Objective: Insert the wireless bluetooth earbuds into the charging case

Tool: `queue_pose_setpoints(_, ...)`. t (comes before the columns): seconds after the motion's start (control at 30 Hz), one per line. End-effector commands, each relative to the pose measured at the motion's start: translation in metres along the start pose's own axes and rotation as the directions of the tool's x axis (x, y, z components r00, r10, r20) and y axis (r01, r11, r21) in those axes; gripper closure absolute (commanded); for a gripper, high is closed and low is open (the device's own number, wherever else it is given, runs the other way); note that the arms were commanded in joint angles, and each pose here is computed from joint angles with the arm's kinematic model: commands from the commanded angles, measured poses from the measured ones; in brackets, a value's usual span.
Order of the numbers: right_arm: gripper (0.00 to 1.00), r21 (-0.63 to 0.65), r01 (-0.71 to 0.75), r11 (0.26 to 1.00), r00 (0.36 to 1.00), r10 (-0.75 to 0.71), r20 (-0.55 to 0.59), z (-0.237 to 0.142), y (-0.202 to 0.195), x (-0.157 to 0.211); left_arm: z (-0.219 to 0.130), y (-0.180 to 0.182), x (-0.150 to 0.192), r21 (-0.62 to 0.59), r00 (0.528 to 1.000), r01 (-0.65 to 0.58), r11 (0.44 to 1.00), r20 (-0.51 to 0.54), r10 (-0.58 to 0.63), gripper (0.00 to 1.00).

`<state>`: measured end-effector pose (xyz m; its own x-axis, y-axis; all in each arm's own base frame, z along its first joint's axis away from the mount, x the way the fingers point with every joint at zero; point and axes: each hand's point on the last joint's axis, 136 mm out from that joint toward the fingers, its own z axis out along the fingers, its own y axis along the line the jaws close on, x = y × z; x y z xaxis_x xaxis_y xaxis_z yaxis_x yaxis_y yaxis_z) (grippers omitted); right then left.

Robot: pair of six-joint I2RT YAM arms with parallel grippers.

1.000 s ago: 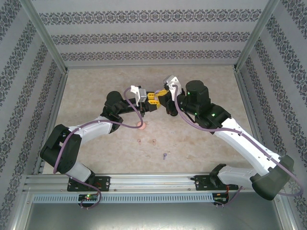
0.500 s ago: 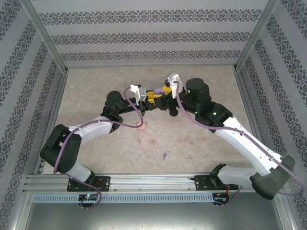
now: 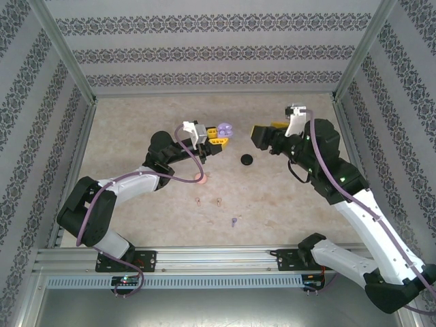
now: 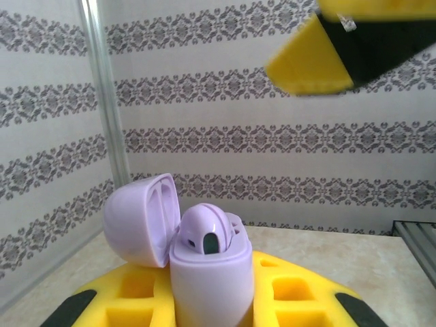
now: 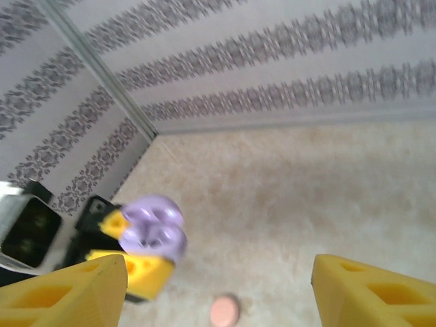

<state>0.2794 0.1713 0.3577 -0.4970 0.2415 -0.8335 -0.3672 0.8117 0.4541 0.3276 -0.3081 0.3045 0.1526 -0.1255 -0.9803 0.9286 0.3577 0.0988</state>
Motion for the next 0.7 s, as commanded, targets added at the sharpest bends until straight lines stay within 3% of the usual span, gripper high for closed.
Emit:
queue_pose_setpoints(0.0, 0.3, 0.188, -0.172, 0.967, 0.958, 0.208, -0.195, 0.019, -0.045, 0.077, -0.011, 0.013, -0.021, -0.074, 0.994, -0.084, 0.994, 0.062, 0.089, 1.0)
queue_pose_setpoints(0.33, 0.35, 0.537, -0.204, 0.819, 0.777, 0.469, -0.42, 0.028, -0.086, 0.242, -0.034, 0.022, -0.032, -0.177, 0.989, -0.112, 0.978, 0.079, 0.128, 1.0)
queue_pose_setpoints(0.67, 0.38, 0.644, -0.055, 0.763, 0.704, 0.488, -0.517, 0.039, -0.064, 0.314, -0.054, 0.028, -0.039, -0.243, 0.983, -0.128, 0.962, 0.097, 0.155, 1.0)
